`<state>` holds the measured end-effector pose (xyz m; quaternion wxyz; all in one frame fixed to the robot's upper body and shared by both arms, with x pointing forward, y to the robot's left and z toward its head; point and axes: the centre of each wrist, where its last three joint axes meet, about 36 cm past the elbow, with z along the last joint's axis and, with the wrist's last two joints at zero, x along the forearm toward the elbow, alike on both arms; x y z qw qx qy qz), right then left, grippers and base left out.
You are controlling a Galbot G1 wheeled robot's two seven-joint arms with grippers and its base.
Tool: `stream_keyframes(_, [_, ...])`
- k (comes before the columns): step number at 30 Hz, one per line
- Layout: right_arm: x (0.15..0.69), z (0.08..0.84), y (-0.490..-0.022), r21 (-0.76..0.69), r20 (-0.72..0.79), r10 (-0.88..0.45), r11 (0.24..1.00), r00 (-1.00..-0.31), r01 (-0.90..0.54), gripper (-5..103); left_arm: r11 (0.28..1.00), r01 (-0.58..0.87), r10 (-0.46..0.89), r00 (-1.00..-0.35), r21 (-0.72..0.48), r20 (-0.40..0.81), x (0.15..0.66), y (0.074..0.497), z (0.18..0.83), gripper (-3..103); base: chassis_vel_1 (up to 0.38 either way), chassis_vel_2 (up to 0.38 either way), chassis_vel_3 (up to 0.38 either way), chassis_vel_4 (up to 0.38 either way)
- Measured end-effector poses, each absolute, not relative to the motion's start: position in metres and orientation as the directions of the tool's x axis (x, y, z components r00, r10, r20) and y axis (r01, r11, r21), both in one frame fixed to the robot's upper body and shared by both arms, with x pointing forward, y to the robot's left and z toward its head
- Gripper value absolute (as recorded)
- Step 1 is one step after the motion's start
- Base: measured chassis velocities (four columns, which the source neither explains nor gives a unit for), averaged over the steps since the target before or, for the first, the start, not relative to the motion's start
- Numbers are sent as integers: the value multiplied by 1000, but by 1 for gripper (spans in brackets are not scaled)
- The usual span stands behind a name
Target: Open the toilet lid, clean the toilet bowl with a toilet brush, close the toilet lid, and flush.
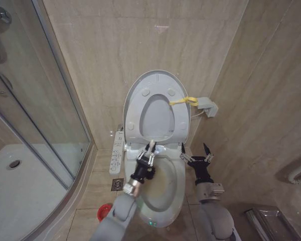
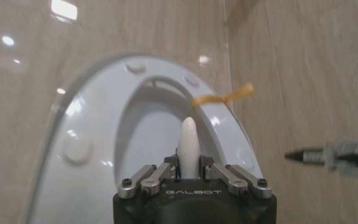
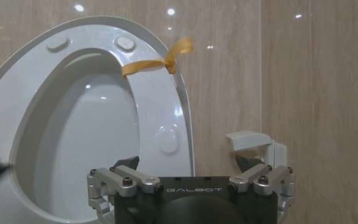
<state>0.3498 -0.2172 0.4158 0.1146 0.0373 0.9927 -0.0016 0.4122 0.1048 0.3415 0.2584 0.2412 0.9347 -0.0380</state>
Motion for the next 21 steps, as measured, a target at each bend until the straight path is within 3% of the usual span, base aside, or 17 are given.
stream_keyframes(9, [350, 416, -217, 5, -228, 74, 997, -971, 75, 100, 911, 406, 378, -768, 63, -517, 331, 133, 373, 21, 0, 0, 0, 0])
stream_keyframes(21, [350, 416, -217, 5, -228, 74, 997, -971, 75, 100, 962, 257, 271, -826, 98, -494, 274, 170, 381, 21, 0, 0, 0, 0])
